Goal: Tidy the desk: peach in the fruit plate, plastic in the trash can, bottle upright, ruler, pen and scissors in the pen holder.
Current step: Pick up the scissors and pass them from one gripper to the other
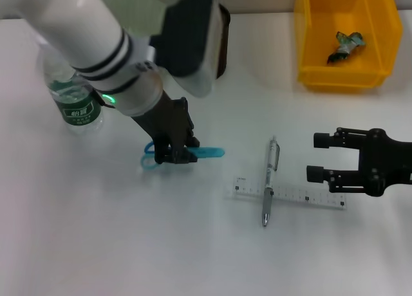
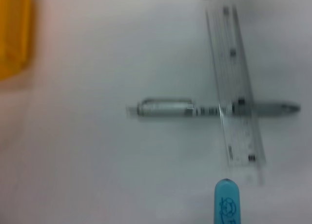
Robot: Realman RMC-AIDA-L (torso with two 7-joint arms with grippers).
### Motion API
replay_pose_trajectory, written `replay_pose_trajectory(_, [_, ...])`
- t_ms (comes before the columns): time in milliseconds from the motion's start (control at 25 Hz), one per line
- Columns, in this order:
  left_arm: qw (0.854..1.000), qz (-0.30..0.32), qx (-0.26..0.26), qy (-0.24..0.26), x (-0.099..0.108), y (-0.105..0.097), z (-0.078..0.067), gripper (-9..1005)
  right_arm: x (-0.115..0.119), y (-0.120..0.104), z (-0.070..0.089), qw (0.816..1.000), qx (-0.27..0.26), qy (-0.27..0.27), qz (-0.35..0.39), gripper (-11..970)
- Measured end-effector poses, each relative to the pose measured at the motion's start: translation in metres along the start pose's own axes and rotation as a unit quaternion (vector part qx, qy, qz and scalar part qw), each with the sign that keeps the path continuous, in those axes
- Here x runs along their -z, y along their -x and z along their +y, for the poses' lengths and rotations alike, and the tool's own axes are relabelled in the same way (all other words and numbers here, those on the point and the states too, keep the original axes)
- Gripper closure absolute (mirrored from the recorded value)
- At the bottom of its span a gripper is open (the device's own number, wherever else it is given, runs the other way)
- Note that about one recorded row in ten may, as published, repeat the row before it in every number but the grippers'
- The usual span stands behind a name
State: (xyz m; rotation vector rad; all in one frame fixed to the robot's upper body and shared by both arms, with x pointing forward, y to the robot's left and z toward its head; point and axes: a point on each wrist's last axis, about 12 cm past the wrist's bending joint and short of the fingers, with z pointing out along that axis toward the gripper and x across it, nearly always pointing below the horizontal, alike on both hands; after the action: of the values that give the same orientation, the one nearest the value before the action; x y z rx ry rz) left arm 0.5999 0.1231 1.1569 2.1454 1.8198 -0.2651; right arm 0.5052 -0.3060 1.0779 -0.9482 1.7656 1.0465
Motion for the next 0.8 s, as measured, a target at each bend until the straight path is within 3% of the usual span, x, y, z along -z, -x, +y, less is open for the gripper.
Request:
replay_pose_trajectory(240, [0.993, -0.095, 0.072, -0.006, 0.011, -0.016, -0.002, 783, 0.005, -0.004, 0.002, 1.0, -0.004, -0.003, 0.002, 212])
replay_pose_trajectory(400, [0.967, -0.207, 0.15, -0.009, 0.017, -0.031, -0.006, 783, 0.006, -0.007, 0.004, 1.0, 0.003, -0.002, 0.004, 212])
replay_pose_trajectory(560, [0.921, -0.315, 0.227, -0.023, 0.014, -0.045, -0.015, 783, 0.002, -0.01, 0.007, 1.0, 0.024, 0.003, -0.002, 213])
replay_pose_trajectory(800, [0.815, -0.478, 0.324, -0.047, 0.0, -0.064, -0.039, 783, -0.005, -0.017, 0.014, 0.998, 0.057, 0.004, -0.015, 213])
